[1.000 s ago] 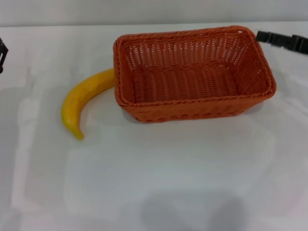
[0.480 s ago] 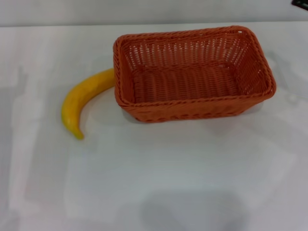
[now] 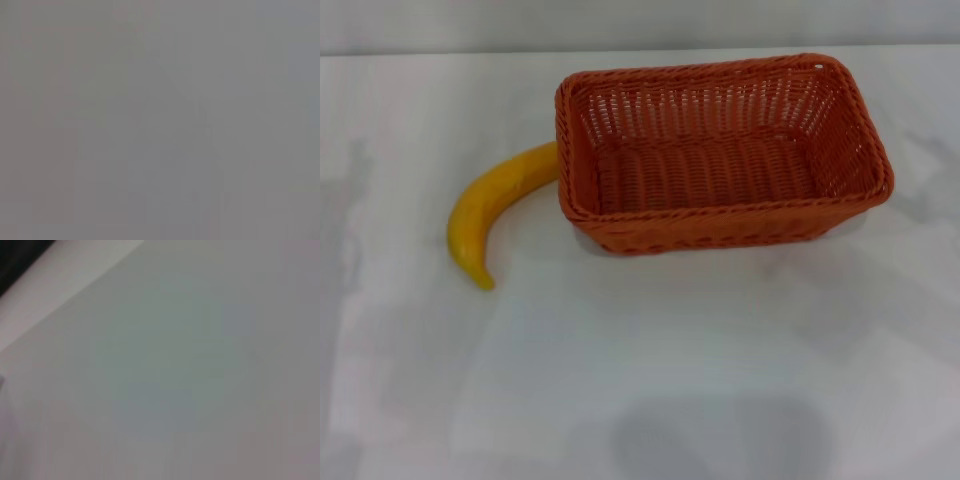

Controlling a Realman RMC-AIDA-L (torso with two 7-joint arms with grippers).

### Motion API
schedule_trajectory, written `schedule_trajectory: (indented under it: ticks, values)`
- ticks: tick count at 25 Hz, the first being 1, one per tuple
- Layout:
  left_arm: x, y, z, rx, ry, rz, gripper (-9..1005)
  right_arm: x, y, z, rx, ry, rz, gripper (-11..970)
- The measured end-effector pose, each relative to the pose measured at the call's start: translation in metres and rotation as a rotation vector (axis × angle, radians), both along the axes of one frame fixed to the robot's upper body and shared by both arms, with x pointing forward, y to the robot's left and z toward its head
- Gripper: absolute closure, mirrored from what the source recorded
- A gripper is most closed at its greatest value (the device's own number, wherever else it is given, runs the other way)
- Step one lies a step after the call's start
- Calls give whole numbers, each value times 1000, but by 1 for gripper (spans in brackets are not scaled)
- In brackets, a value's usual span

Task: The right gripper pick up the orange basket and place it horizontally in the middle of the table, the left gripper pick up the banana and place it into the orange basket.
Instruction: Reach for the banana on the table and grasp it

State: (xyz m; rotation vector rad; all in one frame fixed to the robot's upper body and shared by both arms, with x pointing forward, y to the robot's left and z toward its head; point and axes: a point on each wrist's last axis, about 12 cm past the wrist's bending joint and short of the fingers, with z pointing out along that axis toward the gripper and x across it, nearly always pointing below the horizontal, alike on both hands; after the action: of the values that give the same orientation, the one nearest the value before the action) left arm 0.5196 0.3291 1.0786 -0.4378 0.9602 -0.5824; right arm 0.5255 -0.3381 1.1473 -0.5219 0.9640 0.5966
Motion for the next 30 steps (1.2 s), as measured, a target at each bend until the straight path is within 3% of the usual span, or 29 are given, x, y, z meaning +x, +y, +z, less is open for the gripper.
schedule_trajectory:
  ticks: [1, 2, 3, 6, 8, 15, 21, 24, 30]
  values:
    - [0, -1, 4, -21, -29, -41, 135, -2, -2, -2, 5, 8, -9, 97]
    - [3, -2, 15, -35, -87, -177, 135, -4, -3, -5, 10, 18, -16, 97]
    - [3, -2, 15, -35, -87, -177, 135, -5, -5, -8, 17, 30, -23, 97]
    - [11, -7, 32, 20, -119, -401, 135, -7, -7, -11, 28, 44, -36, 99]
    - [20, -12, 45, 99, -113, -575, 135, -9, -8, -13, 33, 51, -46, 100]
    - [40, -27, 72, 446, -7, -942, 134, -9, -13, -16, 29, 77, -74, 102]
    - [50, -25, 91, 721, 125, -1011, 134, -5, -16, -17, 21, 100, -104, 101]
    - [52, -26, 98, 807, 186, -1014, 134, -2, -17, -19, 18, 117, -122, 101]
    - [60, -20, 124, 1018, 427, -986, 135, 4, -18, -21, 15, 147, -152, 101]
